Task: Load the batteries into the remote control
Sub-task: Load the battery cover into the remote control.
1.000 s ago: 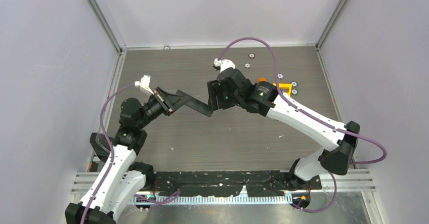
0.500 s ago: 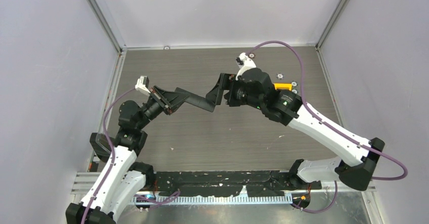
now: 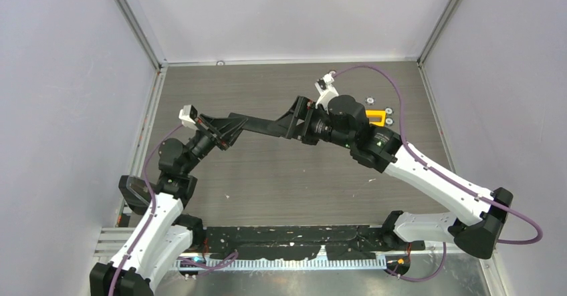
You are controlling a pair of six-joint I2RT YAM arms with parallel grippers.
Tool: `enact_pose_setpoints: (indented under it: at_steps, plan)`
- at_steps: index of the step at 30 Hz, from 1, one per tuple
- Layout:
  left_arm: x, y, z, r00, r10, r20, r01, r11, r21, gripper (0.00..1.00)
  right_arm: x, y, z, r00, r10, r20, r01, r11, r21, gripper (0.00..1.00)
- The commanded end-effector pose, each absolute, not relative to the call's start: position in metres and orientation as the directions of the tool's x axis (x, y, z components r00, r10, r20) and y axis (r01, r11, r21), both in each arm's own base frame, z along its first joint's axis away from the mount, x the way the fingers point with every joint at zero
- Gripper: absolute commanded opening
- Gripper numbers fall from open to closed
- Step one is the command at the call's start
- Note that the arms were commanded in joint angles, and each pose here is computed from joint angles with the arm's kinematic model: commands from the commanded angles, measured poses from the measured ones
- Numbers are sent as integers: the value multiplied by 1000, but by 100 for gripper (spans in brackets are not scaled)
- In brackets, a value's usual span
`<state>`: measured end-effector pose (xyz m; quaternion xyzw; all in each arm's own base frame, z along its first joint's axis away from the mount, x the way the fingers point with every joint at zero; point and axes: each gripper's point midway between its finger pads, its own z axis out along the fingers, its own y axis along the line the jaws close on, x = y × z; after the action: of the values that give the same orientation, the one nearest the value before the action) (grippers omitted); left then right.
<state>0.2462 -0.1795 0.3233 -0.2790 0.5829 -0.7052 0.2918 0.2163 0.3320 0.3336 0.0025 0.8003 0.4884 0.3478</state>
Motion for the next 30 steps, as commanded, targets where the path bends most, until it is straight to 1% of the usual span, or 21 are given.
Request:
enact_pose_setpoints:
  at_steps: [1,2,7,10,19,27,29,30]
  plan:
    - [240,-174,354,-673,-737,56,173,-231,-957,0,212,337,346,-782,388,-488,-307,441,843,85]
    - [239,-173,355,-674,-737,56,175,-234,-956,0,213,337,346,-782,393,-483,-305,435,847,84]
    - [236,-173,357,-676,-735,43,189,-230,-955,0,212,340,344,-801,416,-431,-272,388,881,71]
    - [234,-173,355,-676,-736,36,191,-222,-956,0,212,341,347,-806,434,-403,-257,357,898,66]
    - [231,-175,351,-679,-734,2,206,-193,-959,0,215,342,353,-815,481,-325,-214,270,939,59]
    - [229,-176,350,-683,-731,-9,211,-186,-960,0,218,344,361,-819,511,-261,-189,189,964,47]
    - [230,-176,349,-682,-732,-7,209,-185,-960,0,219,346,362,-823,511,-247,-180,176,968,40]
    - [229,-176,349,-682,-731,-10,212,-185,-960,0,219,347,363,-823,511,-246,-184,170,968,38]
